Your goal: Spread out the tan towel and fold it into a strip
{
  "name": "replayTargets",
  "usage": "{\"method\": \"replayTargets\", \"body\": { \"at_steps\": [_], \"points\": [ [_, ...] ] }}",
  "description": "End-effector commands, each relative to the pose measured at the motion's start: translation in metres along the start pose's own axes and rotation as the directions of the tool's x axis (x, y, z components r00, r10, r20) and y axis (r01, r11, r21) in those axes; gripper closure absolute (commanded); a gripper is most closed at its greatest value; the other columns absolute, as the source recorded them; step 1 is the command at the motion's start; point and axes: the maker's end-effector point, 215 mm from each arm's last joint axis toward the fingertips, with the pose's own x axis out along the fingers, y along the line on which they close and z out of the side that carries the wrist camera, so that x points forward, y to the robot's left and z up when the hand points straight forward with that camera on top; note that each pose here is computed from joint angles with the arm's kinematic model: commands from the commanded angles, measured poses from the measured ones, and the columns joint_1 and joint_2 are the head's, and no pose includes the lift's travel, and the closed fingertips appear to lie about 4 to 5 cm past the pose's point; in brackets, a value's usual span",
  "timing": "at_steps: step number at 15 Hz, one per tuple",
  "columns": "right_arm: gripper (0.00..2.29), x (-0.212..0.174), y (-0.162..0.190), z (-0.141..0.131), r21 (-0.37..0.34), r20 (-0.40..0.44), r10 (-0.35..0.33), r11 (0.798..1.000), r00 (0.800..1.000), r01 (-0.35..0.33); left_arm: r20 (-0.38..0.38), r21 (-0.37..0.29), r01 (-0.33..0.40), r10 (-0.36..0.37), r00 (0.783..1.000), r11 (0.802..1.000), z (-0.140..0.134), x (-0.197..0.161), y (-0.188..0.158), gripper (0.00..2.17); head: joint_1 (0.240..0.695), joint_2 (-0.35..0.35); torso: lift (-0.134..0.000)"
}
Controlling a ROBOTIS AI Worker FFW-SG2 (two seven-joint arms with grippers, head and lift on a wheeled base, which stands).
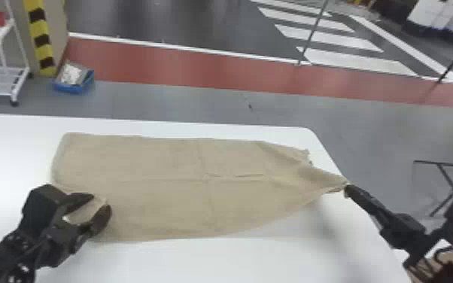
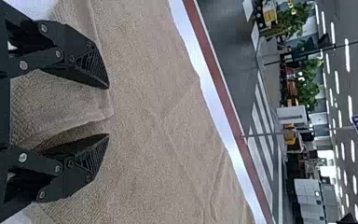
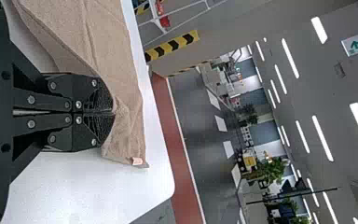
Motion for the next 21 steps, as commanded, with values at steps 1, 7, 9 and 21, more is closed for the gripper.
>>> {"method": "replayTargets", "body": {
  "at_steps": [1, 7, 9, 21],
  "points": [
    [1.71, -0.001, -0.002, 0.001, 0.001, 0.003, -0.003, 1.000, 1.000, 0.003, -0.004, -0.004, -0.015, 0.015, 1.000, 1.000, 0.000, -0.001, 0.007, 0.72, 0.695, -0.350, -0.124],
    [1.71, -0.005, -0.006, 0.006, 0.003, 0.012, -0.013, 1.000, 1.000, 0.013, -0.031, -0.011, -0.028, 0.027, 0.999, 1.000, -0.005, -0.005, 0.016, 0.73, 0.695, -0.350, -0.124],
    [1.71, -0.007, -0.009, 0.008, 0.005, 0.017, -0.017, 1.000, 1.000, 0.017, -0.002, -0.020, -0.035, 0.035, 0.999, 0.999, 0.008, -0.007, 0.022, 0.73, 0.695, -0.350, -0.124],
    [1.71, -0.019, -0.016, 0.015, 0.013, 0.034, -0.023, 1.000, 0.999, 0.023, -0.070, 0.028, -0.012, 0.014, 0.997, 1.000, 0.008, -0.001, 0.032, 0.71, 0.695, -0.350, -0.124]
  ]
}}
